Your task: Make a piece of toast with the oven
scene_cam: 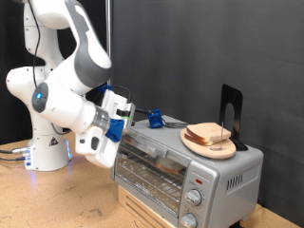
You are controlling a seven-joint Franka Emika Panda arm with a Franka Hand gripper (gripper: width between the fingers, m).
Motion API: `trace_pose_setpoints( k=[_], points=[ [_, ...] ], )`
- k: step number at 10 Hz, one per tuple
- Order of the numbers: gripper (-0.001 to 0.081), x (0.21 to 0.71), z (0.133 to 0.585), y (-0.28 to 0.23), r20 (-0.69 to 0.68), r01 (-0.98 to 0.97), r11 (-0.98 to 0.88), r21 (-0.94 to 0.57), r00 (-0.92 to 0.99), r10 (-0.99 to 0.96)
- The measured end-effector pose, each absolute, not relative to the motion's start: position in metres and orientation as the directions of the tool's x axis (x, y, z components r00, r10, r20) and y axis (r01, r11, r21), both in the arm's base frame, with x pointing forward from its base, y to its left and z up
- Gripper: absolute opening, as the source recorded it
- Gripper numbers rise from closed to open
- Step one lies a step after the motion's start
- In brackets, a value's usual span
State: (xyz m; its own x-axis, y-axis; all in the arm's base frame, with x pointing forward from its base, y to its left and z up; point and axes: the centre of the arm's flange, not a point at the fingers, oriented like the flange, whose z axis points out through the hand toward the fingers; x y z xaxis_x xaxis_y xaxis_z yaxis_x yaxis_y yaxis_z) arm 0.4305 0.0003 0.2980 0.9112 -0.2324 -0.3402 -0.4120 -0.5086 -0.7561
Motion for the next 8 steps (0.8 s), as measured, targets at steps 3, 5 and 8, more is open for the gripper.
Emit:
trace_pose_setpoints(
  k=[3, 5, 8],
  points=[
    [0.0808, 0.423, 0.293, 0.0, -0.364, -0.429, -0.507, -0.747, 0.903, -0.228],
    [0.0808, 0.41, 0.292, -0.031, -0.388, -0.459, -0.494, -0.739, 0.888, -0.246],
    [0.0808, 0.398, 0.302, -0.076, -0.354, -0.465, -0.451, -0.762, 0.882, -0.312]
  ],
)
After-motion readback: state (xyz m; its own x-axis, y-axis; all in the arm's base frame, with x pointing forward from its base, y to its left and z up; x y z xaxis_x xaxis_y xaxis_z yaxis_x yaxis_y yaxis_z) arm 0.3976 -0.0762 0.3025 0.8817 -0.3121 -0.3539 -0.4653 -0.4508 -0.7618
